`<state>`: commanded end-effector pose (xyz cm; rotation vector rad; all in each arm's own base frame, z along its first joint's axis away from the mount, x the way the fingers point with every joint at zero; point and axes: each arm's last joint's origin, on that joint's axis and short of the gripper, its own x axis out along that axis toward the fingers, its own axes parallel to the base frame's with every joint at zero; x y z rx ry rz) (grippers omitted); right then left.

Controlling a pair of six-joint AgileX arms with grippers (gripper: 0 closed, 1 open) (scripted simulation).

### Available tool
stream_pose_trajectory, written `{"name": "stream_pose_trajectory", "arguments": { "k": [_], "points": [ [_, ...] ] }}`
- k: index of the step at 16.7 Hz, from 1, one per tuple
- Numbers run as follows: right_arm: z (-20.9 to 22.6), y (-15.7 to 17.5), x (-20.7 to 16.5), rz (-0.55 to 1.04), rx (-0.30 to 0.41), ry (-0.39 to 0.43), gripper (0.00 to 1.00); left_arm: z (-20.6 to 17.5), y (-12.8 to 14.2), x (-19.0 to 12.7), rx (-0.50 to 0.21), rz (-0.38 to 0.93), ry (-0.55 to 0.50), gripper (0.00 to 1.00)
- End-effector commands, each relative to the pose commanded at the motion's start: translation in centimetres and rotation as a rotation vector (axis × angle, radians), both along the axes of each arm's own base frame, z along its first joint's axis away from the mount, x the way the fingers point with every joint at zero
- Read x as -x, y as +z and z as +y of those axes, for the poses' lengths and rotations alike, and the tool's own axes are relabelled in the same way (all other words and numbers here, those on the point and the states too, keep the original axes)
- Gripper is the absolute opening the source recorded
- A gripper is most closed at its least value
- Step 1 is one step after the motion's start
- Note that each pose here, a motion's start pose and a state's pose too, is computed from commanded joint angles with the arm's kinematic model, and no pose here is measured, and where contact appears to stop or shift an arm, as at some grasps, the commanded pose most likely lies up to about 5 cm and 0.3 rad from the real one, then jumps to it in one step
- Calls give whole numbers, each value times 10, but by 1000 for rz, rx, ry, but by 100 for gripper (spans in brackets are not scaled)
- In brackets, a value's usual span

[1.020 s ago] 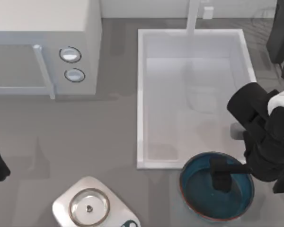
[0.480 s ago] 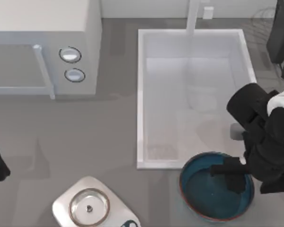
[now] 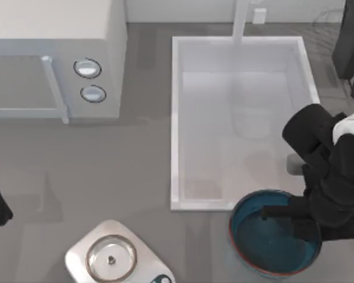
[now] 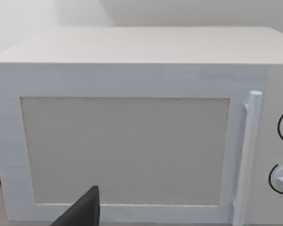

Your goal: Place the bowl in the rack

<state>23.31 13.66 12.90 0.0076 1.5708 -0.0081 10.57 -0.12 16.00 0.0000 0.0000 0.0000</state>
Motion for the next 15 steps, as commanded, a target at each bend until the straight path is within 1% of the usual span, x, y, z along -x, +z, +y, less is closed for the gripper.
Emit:
{"name": "stream_pose_trajectory", "arguments": {
  "k": [6,8,11,15],
  "points": [
    [0,1,0,-2,0,0,0,0,0,0,0,0,0,100],
    [3,9,-4,-5,-2,1,0,0,0,0,0,0,0,100],
    [8,37,-13,0,2,-1,0,0,0,0,0,0,0,100],
    [13,93,-20,11,9,-4,0,0,0,0,0,0,0,100]
  ]
}}
